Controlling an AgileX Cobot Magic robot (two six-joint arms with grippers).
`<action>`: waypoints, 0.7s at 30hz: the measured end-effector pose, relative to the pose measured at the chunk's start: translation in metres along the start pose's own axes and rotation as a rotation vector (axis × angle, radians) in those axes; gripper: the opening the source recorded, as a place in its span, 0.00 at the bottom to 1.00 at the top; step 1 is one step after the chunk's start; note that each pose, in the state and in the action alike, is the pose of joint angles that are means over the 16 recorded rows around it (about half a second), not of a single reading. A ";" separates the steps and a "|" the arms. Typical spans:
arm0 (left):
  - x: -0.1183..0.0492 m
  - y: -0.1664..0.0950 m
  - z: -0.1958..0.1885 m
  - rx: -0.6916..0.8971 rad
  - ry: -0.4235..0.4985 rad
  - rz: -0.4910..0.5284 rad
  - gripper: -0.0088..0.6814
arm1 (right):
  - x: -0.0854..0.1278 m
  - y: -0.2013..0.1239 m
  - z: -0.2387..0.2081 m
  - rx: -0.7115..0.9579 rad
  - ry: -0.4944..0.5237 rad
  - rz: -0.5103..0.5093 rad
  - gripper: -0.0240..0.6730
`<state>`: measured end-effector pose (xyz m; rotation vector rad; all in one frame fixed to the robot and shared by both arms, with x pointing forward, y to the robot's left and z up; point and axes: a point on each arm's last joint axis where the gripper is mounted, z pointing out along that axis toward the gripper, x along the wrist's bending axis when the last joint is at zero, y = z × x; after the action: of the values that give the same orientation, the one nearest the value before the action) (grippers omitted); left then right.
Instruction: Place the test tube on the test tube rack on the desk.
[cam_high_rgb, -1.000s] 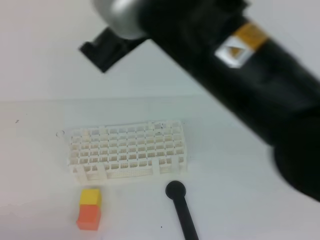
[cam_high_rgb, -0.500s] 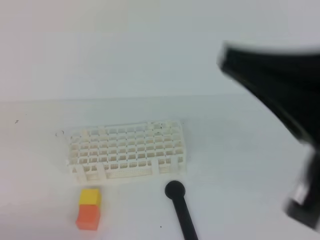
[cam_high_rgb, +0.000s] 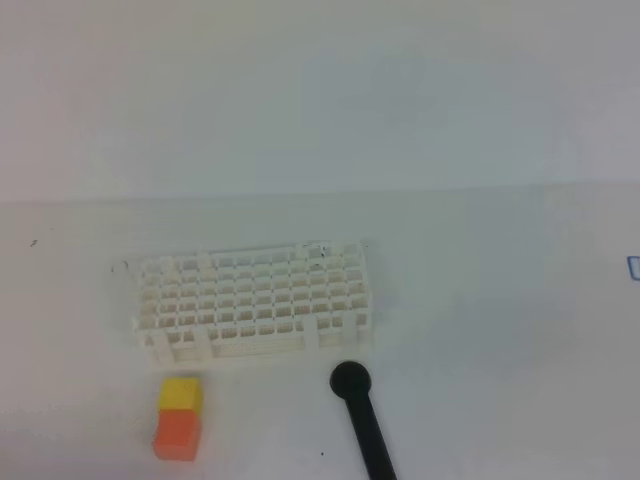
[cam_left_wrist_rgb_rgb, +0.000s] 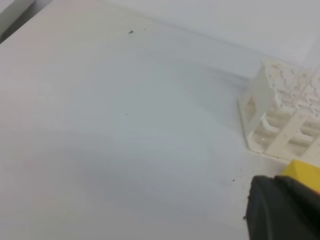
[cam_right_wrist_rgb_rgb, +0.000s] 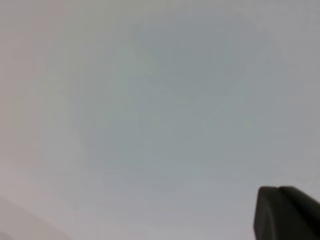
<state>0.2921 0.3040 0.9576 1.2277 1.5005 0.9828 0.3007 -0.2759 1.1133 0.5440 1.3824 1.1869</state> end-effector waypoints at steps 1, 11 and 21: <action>0.000 0.000 0.000 0.000 0.000 0.000 0.01 | 0.000 -0.002 -0.006 0.001 -0.031 0.004 0.03; 0.000 0.000 0.000 0.001 0.000 0.000 0.01 | 0.006 -0.018 -0.034 -0.014 -0.155 0.078 0.03; 0.000 0.000 0.000 0.001 0.000 0.000 0.01 | 0.026 -0.066 -0.029 0.161 -0.115 0.211 0.03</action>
<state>0.2921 0.3040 0.9575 1.2285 1.5015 0.9823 0.2887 -0.2878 1.0387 0.8771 1.3535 1.1974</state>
